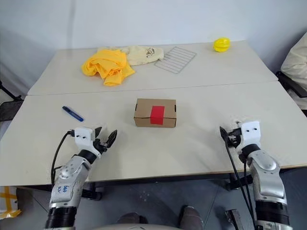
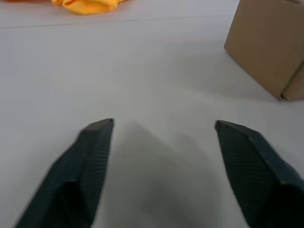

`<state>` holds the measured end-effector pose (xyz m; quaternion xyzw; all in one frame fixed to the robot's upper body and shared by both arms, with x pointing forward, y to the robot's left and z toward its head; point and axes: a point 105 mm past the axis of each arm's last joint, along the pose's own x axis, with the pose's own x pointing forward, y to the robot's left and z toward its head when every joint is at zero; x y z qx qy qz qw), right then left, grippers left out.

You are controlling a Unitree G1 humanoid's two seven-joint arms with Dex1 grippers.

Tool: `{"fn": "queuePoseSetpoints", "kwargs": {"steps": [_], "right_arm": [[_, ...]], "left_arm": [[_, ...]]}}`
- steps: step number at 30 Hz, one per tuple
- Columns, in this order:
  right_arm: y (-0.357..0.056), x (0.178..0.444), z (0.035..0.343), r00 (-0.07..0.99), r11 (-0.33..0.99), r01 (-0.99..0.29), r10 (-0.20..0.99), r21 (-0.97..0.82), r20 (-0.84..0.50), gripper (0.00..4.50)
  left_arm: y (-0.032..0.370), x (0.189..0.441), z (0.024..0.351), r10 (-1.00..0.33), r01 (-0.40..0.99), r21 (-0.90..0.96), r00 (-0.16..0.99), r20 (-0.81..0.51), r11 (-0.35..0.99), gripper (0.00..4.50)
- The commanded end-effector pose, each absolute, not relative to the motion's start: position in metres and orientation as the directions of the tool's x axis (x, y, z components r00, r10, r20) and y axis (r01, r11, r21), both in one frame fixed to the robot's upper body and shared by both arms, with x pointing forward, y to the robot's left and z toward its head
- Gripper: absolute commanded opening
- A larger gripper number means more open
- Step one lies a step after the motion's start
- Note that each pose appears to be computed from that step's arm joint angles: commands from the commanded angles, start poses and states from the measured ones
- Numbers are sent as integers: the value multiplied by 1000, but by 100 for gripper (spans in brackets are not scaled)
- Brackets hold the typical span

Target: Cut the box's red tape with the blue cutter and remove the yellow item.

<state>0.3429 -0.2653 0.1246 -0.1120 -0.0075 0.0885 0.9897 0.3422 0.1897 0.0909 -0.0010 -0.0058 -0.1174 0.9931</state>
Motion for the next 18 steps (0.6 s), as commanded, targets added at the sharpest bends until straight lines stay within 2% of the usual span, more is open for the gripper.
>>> {"fn": "queuePoseSetpoints", "kwargs": {"steps": [1,4,7,9,13,18], "right_arm": [[-251,353,132,974,957,-215,225,-197,32,213],[-245,362,134,971,955,-222,234,-196,41,108],[-229,384,135,964,950,-255,265,-179,31,2],[-222,393,136,961,948,-264,274,-177,31,0],[-194,415,143,936,925,-343,351,-163,23,0],[-161,425,146,878,869,-477,477,-133,-29,0]], "left_arm": [[183,352,80,-252,252,-8,968,-21,968,234],[178,358,81,-259,258,-17,966,-7,966,142],[169,371,88,-257,258,-35,966,29,966,45],[167,378,90,-256,258,-43,966,42,965,5],[157,400,101,-321,324,-55,945,58,944,5],[140,405,108,-469,471,-57,882,53,880,5]]}}
